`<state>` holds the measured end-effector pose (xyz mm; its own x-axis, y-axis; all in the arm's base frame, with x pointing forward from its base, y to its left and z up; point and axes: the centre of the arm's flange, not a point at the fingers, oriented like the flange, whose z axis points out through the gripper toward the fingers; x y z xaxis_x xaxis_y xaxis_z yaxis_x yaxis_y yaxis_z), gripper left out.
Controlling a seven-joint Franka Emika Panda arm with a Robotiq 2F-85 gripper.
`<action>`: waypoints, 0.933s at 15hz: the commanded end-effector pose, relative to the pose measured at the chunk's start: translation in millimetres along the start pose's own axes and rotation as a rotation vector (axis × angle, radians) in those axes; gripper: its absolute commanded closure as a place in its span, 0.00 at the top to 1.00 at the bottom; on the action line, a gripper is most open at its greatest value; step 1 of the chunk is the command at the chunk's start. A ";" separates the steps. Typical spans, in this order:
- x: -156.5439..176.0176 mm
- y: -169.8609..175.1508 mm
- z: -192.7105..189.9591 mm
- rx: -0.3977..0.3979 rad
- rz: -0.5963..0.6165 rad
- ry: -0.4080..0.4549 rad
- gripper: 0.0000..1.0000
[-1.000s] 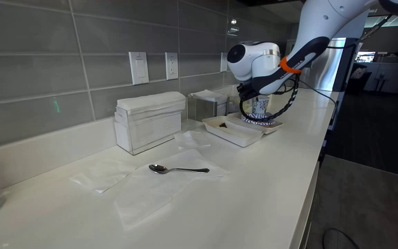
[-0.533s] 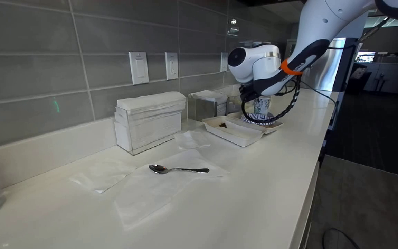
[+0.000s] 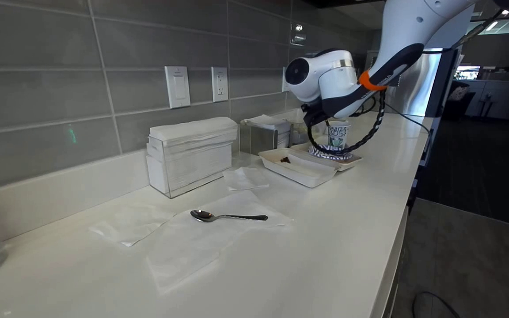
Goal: Take the white knife out of the coffee cup and place it next to the silver spoon on the left.
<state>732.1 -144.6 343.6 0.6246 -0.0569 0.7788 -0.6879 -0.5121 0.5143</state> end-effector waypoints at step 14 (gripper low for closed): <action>-12.8 14.9 -109.2 0.060 -0.118 0.276 0.01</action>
<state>699.5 -81.4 384.2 0.5600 0.1980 0.8045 -0.6608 -0.4790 0.5778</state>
